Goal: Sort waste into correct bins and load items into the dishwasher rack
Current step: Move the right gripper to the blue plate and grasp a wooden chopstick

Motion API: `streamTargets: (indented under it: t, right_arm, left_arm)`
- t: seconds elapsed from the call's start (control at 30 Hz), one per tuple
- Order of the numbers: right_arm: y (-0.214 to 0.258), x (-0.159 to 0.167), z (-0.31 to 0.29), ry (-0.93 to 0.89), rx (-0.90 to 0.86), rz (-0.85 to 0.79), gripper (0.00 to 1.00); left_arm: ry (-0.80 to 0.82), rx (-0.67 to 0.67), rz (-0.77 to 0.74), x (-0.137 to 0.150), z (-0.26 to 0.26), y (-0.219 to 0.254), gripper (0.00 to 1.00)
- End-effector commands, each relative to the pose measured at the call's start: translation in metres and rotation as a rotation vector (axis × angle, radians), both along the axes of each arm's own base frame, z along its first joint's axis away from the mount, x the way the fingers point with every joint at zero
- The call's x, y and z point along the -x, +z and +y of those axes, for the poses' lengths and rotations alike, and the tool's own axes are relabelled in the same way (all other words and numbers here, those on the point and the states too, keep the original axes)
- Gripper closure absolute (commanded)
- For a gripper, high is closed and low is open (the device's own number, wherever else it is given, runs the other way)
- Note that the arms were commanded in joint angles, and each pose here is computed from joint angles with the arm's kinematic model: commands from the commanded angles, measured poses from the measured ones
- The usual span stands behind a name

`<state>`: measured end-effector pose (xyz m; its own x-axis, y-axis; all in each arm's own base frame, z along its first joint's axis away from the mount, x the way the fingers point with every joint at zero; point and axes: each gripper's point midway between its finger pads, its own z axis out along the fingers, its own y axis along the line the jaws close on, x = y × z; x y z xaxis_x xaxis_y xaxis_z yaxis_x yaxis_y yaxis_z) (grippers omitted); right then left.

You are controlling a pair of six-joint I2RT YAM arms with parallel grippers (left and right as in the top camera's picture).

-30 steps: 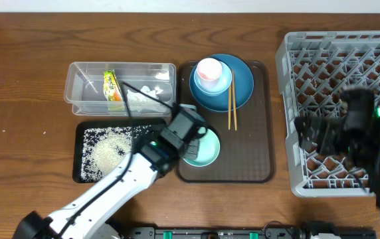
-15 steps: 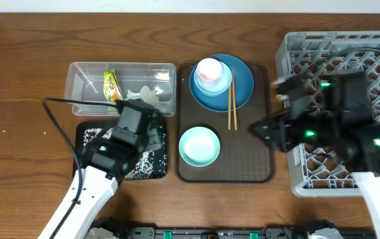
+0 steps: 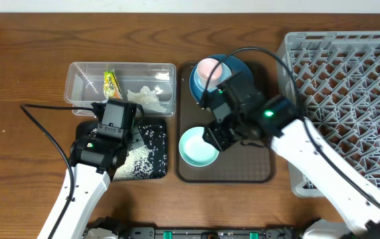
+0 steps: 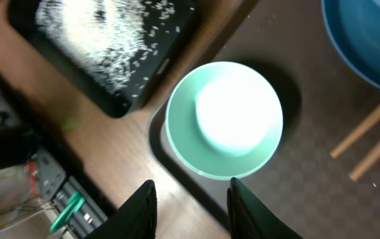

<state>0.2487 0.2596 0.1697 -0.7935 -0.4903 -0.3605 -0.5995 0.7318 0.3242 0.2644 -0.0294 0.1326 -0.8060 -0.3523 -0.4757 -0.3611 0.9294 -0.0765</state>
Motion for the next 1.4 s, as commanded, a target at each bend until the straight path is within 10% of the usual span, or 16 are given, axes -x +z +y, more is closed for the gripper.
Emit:
streamTargets:
  t: [0.0, 0.4, 1.37]
  right_arm:
    - [-0.020, -0.008, -0.002, -0.062, 0.072, 0.008, 0.67]
    - [-0.032, -0.058, -0.078, -0.543, 0.257, -0.030, 0.76]
    - [-0.094, -0.085, -0.093, -0.687, 0.303, 0.112, 0.79]
  left_arm:
    - [0.019, -0.019, -0.003, -0.001, 0.005, 0.001, 0.63]
    - [0.019, -0.018, -0.003, -0.001, 0.005, 0.001, 0.46]
    - [0.019, -0.018, -0.003, -0.001, 0.005, 0.001, 0.45]
